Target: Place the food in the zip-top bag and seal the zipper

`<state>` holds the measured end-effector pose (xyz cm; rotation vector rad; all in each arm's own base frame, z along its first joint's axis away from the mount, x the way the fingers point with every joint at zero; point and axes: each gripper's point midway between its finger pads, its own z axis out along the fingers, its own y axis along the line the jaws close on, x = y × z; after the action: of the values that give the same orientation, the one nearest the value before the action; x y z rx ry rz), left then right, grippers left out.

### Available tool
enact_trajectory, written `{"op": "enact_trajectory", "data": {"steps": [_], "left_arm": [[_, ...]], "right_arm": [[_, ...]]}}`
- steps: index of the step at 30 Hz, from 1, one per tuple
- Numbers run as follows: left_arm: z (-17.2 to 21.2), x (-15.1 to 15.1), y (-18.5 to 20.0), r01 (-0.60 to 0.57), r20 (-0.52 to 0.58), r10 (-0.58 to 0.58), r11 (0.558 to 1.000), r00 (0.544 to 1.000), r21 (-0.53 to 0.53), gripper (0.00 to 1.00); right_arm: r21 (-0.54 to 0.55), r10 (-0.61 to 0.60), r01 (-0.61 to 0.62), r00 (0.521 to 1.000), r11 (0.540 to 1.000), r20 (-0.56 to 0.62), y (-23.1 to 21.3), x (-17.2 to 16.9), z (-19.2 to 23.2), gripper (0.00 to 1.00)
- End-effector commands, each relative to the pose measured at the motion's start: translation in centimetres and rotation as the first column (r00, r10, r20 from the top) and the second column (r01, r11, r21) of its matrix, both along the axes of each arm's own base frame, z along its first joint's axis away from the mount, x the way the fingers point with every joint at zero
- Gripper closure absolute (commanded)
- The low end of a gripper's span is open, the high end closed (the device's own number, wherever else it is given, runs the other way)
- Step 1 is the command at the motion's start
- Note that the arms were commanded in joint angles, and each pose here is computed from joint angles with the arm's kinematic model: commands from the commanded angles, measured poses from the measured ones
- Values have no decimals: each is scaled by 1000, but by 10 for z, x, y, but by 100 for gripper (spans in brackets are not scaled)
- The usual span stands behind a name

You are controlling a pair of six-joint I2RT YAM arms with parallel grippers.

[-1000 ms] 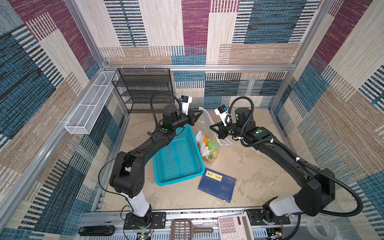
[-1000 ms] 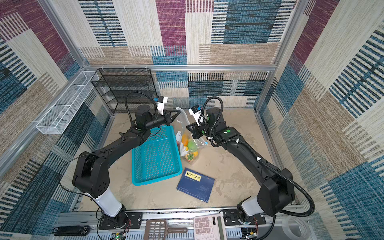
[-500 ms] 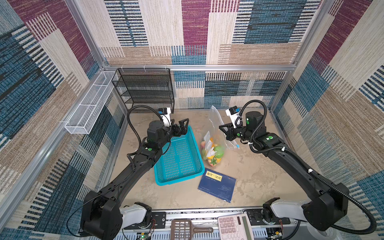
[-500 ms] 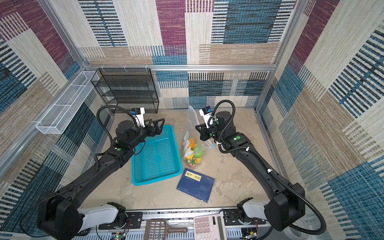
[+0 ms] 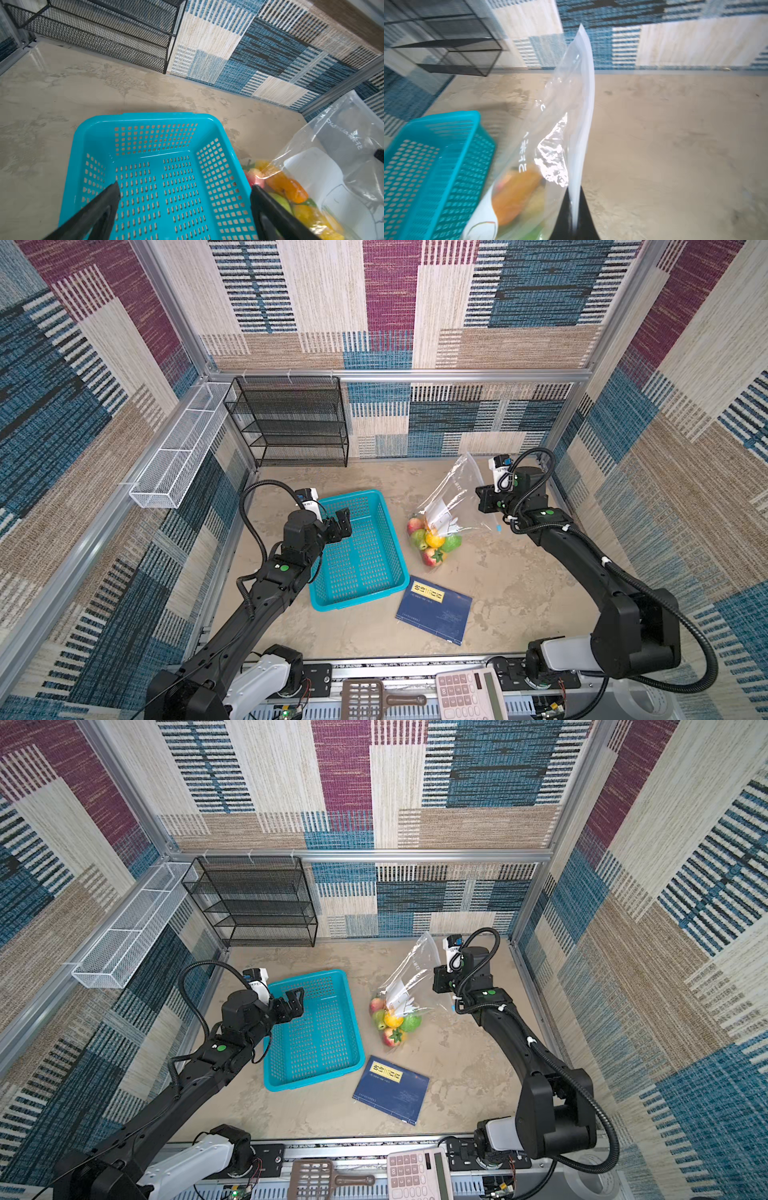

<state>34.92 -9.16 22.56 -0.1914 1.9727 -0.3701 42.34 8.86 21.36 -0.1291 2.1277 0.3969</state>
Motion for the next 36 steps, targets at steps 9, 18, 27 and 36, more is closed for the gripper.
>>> {"op": "enact_trajectory", "data": {"steps": [9, 18, 27, 36], "left_arm": [[-10, 0, 17, -49, -34, 48, 999, 998, -22, 1], [-15, -8, 31, -101, -64, 97, 993, 993, -61, 1], [-47, -29, 65, -226, -202, 216, 974, 955, -26, 1], [-79, -31, 85, -319, -261, 303, 947, 916, -20, 1]], "right_arm": [[-136, -257, 248, 965, 959, -48, -85, 30, -70, 100], [-150, -325, 305, 937, 940, -132, -111, 45, -109, 77], [-202, -448, 436, 894, 877, -20, -138, 53, -41, 20], [-76, -428, 433, 900, 898, 81, -124, 3, -17, 1]]}}
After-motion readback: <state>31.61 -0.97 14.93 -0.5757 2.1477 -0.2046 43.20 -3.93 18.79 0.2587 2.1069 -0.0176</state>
